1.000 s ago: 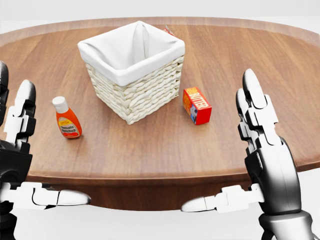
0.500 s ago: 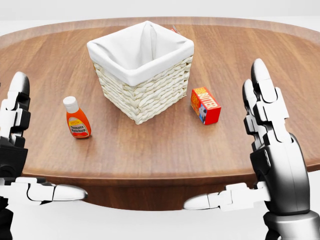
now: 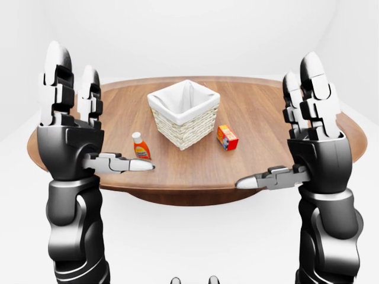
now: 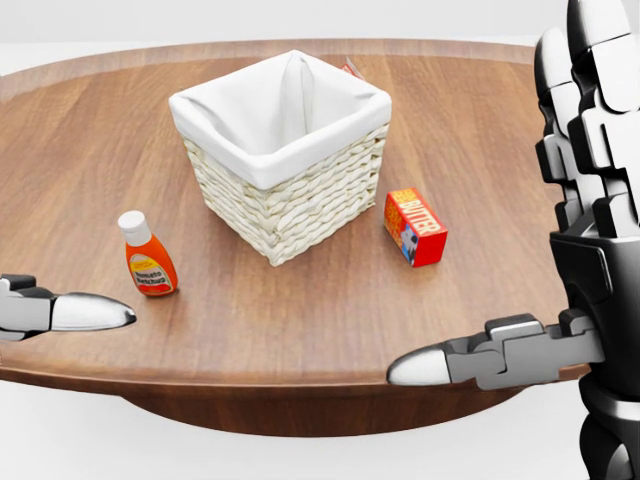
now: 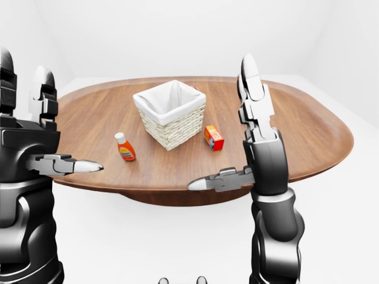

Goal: Pick up the butter and put it in the basket.

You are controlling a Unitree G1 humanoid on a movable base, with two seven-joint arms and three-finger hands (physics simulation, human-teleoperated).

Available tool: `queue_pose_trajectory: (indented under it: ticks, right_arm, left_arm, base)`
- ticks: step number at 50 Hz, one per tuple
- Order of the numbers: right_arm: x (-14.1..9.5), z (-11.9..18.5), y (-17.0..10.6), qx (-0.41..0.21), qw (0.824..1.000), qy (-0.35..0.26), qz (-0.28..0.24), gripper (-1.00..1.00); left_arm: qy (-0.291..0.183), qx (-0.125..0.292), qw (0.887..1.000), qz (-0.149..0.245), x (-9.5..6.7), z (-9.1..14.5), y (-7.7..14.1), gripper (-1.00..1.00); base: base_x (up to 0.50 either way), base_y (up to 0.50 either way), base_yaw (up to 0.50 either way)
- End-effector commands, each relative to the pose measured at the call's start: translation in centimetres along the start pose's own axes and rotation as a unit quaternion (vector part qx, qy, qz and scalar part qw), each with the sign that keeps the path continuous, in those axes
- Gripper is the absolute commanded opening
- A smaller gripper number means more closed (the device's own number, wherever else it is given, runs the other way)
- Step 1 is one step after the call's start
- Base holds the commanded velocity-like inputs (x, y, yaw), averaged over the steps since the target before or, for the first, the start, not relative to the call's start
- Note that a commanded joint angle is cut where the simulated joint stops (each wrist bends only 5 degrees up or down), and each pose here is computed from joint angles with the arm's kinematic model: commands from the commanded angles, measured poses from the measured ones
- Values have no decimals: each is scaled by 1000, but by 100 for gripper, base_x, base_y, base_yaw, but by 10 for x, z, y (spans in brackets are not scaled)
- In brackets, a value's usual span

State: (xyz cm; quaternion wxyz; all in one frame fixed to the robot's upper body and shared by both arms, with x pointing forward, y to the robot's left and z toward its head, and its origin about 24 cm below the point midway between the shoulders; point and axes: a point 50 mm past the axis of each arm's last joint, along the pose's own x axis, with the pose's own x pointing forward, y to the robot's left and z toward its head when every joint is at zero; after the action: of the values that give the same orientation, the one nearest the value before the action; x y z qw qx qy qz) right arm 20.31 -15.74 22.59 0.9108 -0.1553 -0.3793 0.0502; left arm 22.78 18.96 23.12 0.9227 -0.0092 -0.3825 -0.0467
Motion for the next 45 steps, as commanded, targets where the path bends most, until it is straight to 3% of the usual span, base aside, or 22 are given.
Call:
queue_pose_trajectory:
  ticks: [1, 45]
  right_arm:
    - [8, 17, -3, -30, 998, -46, 17, 100]
    - [6, 7, 5, -21, 999, -20, 26, 100]
  left_arm:
    - [-19, 2, 1000, 1, 8, 6, 3, 100]
    - [-14, -1, 1000, 2, -1, 8, 4, 100]
  base:
    - [40, 0, 0]
    - [39, 0, 0]
